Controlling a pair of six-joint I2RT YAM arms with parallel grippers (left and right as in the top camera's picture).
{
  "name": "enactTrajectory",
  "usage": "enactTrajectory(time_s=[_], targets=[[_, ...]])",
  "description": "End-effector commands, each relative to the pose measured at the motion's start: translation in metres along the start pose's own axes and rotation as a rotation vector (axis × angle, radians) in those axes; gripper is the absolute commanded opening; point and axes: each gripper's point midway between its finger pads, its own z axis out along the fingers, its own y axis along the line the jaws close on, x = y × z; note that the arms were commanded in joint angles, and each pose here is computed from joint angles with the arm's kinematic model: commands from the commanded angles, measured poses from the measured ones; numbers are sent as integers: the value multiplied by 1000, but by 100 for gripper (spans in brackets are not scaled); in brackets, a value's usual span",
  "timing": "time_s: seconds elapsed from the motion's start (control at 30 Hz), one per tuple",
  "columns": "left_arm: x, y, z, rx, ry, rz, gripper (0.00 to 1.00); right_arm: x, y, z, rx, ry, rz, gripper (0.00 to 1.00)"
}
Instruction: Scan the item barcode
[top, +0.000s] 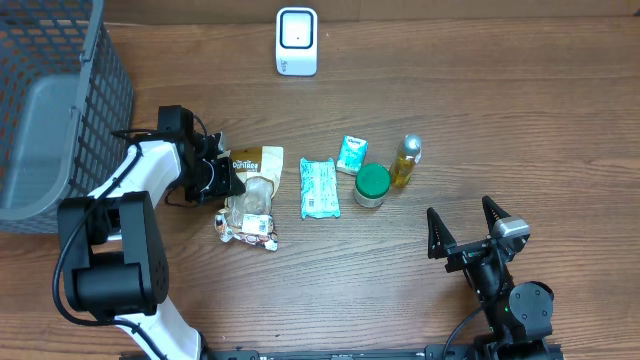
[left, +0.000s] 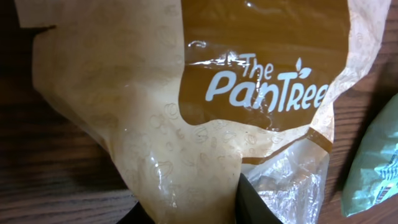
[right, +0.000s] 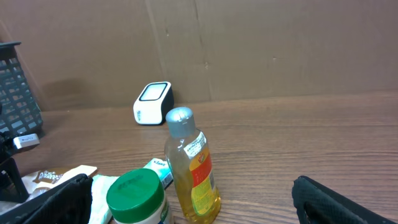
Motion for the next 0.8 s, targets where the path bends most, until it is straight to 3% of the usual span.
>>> enactTrajectory(time_s=[0.0,0.47,0.77], targets=[[7,4,5,-23,40,-8,15,2,-3,0,12,-4,-3,100],[-13,-94,-106,331,-180,-1,12,2,-3,0,12,-4,-3,100],[15,-167,-165,780,-130,105,11,2,-3,0,12,-4,-3,100]])
